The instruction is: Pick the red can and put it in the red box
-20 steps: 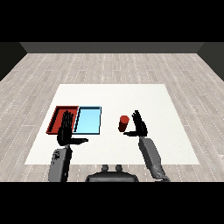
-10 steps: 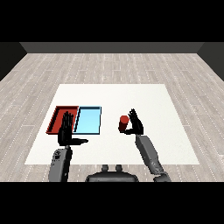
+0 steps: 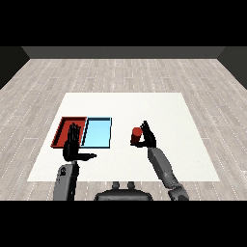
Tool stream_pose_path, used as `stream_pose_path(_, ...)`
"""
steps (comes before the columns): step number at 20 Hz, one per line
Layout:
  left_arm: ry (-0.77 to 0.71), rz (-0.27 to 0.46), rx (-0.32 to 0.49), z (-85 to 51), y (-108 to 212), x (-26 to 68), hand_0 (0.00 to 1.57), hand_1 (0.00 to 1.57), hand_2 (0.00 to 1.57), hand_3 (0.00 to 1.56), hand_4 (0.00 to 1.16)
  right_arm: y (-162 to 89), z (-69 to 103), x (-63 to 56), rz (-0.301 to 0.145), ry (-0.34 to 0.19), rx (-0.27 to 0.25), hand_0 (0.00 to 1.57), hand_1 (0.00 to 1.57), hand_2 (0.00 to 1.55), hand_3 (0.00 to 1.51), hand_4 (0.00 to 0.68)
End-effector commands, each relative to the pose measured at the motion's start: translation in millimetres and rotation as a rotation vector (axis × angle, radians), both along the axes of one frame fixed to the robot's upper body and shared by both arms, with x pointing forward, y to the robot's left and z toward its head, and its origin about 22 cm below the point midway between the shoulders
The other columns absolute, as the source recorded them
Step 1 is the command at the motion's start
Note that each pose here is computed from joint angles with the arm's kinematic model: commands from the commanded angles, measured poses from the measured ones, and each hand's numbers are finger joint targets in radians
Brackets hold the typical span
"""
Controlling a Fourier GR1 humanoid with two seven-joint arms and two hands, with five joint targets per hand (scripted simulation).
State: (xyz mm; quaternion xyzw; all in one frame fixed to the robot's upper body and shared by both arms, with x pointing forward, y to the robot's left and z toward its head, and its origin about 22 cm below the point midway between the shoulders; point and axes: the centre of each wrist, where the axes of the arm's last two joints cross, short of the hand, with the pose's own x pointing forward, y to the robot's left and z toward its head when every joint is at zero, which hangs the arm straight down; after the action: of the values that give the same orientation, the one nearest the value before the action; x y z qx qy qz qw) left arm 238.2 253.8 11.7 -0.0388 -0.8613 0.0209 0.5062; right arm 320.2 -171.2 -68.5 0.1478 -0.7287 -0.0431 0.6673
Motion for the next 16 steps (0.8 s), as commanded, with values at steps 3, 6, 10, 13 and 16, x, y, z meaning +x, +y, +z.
stream_pose_path(3,-0.011,-0.017,-0.01,-3.0,-8,-1.1,0.0,0.0,0.0,0.0,0.0,13,4.8,12.6,-0.012,0.009,-0.012,0.0,0.0,0.0,0.0,0.0)
stream_pose_path(6,-0.007,0.027,-0.002,1.5,-15,9.6,0.0,0.0,0.0,0.0,0.0,9,-2.5,7.4,0.002,0.04,-0.007,0.0,0.0,0.0,0.0,0.0)
stream_pose_path(10,-0.014,0.003,-0.001,-15.3,-16,-2.7,0.0,0.0,0.0,0.0,0.0,1,-6.2,3.5,0.025,0.03,-0.025,0.0,0.0,0.0,0.0,0.0)
stream_pose_path(13,-0.015,-0.002,0.002,5.9,-2,-11.1,0.0,0.0,0.0,0.0,0.0,35,10.5,4.7,0.019,0.031,0.016,0.0,0.0,0.0,0.0,0.0)
stream_pose_path(16,0.002,-0.003,-0.01,-0.9,-12,0.8,0.0,0.0,0.0,0.0,0.0,15,15.2,21.9,0.027,0.024,0.021,0.0,0.0,0.0,0.0,0.0)
